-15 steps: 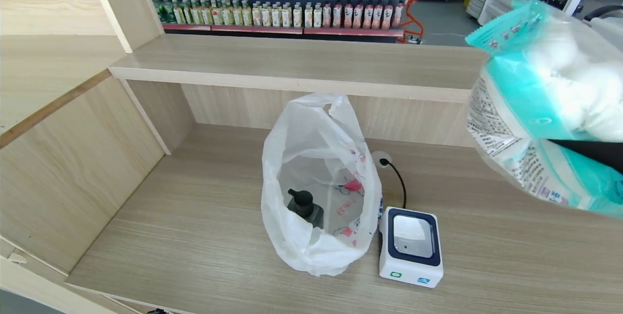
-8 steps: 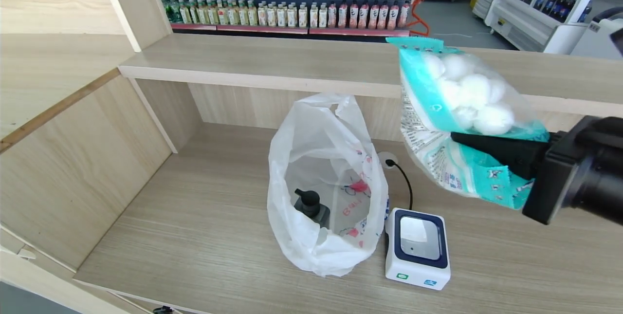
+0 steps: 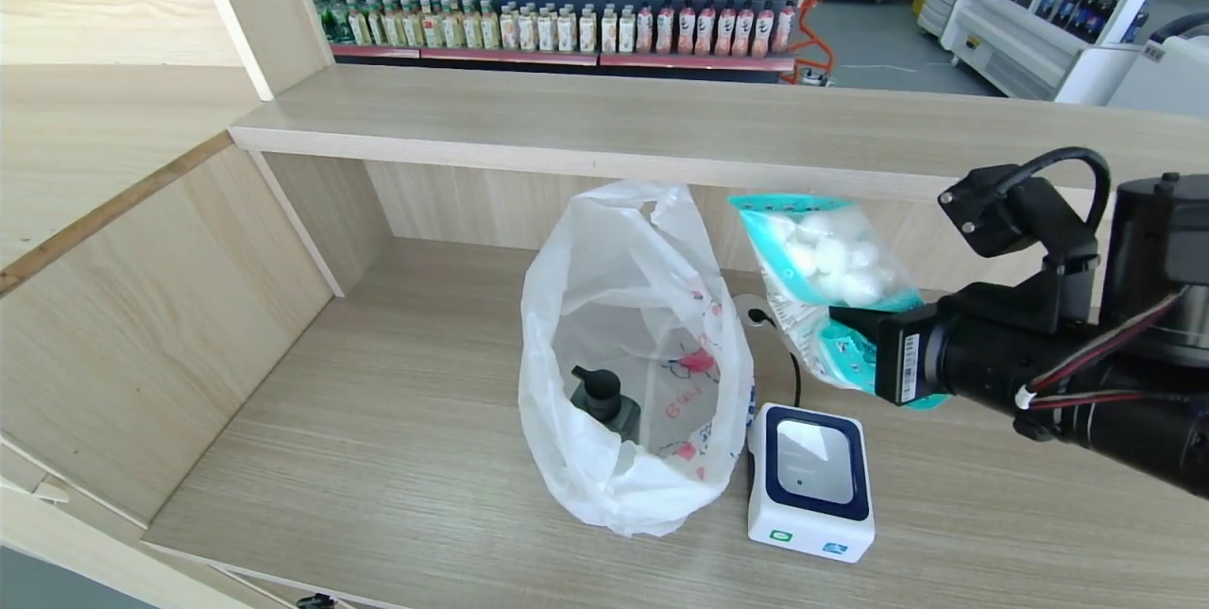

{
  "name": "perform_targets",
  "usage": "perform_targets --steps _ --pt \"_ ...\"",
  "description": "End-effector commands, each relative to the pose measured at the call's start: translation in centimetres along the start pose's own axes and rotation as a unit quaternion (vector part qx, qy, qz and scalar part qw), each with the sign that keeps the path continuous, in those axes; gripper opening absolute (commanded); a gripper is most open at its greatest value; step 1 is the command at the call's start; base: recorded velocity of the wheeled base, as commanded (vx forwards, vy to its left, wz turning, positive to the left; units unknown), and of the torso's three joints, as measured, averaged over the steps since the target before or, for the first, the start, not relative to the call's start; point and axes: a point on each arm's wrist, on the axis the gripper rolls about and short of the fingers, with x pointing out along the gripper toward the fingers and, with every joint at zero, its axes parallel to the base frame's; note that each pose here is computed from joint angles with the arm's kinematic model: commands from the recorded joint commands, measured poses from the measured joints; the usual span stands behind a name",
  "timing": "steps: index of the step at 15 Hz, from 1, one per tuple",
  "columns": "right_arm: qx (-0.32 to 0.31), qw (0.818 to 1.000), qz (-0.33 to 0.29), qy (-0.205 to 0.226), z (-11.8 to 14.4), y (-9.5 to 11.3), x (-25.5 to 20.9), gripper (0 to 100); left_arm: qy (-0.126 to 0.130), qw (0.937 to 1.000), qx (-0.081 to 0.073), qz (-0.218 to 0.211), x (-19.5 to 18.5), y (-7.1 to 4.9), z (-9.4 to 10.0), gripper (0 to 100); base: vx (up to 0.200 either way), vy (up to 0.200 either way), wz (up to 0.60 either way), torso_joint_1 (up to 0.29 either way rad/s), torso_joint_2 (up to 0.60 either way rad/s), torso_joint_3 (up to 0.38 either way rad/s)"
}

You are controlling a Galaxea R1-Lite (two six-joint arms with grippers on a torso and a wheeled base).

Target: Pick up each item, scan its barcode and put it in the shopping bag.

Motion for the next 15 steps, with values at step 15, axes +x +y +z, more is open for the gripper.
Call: perform_targets --steps 15 --pt "0.092 0.993 0.069 -0.015 -0.8 4.6 5.0 0 0.000 1.0000 0.000 0.000 0.0 0.0 0.0 100 0.000 0.000 0.00 0.000 0.00 0.000"
